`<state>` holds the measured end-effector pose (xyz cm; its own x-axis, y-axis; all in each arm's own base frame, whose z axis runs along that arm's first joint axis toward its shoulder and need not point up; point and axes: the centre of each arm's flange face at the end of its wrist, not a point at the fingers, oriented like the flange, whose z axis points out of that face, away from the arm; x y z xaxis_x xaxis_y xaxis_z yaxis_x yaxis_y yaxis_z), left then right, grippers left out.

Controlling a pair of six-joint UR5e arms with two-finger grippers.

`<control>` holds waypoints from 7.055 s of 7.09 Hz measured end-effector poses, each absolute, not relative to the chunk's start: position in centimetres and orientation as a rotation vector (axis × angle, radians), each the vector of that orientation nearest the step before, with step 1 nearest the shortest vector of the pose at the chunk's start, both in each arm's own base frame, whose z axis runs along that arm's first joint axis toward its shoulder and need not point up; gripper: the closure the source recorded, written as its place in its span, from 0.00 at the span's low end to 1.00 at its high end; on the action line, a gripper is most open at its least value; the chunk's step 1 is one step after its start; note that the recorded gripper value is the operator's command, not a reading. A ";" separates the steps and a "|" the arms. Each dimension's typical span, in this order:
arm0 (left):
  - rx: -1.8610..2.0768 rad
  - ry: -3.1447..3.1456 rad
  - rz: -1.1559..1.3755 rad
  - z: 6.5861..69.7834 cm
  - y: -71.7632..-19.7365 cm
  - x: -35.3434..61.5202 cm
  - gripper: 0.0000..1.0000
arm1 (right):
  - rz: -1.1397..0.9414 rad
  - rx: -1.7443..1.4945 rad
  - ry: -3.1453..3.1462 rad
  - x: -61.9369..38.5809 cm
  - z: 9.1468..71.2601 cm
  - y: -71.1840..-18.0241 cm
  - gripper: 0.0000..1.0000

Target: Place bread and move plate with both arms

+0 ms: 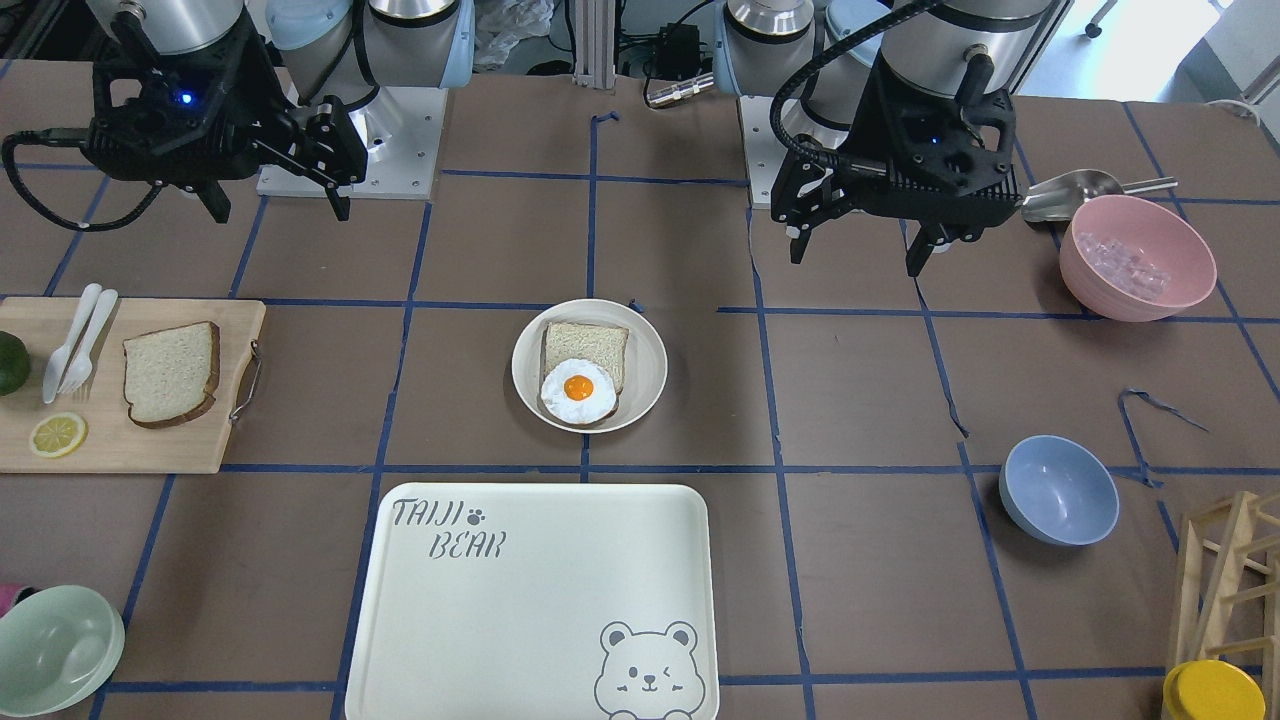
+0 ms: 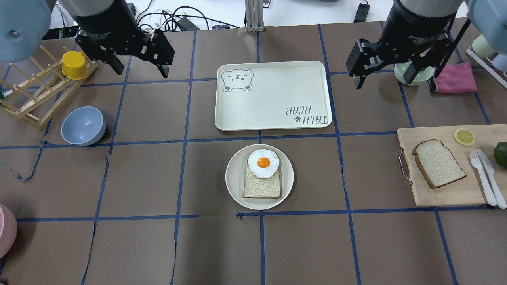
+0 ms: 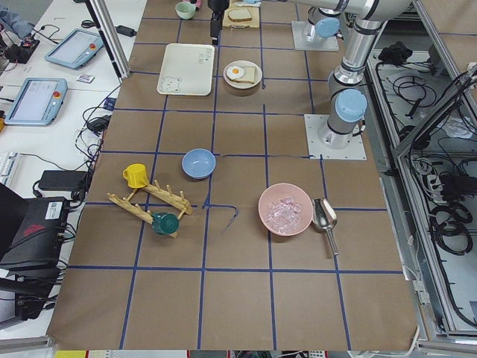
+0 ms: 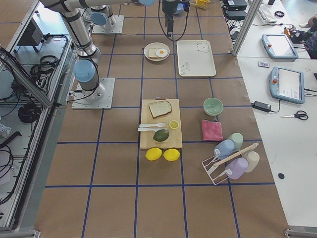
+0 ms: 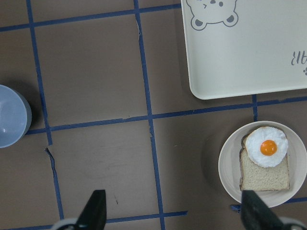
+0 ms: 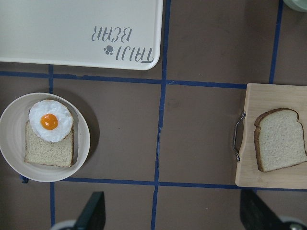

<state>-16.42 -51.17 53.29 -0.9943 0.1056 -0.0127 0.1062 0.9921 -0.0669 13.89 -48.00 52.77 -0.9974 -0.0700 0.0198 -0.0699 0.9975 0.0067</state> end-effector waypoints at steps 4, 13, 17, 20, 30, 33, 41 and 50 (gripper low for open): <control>0.139 3.130 -0.092 53.1 -50.8 -16.4 0.00 | -0.035 0.109 -3.119 14.0 52.6 -47.8 0.00; 0.097 3.135 -0.079 52.6 -50.9 -15.4 0.00 | -0.054 0.105 -3.091 13.6 52.1 -48.1 0.00; 0.097 3.135 -0.069 52.2 -50.9 -15.4 0.00 | -0.160 -0.144 -3.044 4.1 50.3 -49.3 0.00; 0.095 3.137 -0.068 52.2 -50.9 -15.4 0.00 | -0.291 -0.262 -3.061 -5.4 43.3 -50.2 0.00; 0.095 3.138 -0.071 52.2 -50.9 -15.4 0.00 | -0.342 -0.405 -3.053 -9.6 22.8 -52.4 0.23; 0.095 3.138 -0.071 52.2 -50.9 -15.4 0.00 | -0.383 -0.415 -3.056 -9.8 20.9 -52.7 0.23; 0.095 3.138 -0.065 52.0 -50.9 -15.4 0.00 | -0.387 -0.410 -3.043 -10.1 19.0 -53.2 0.78; 0.096 3.139 -0.064 52.0 -50.9 -15.5 0.00 | -0.384 -0.661 -2.988 -9.3 22.4 -53.5 1.00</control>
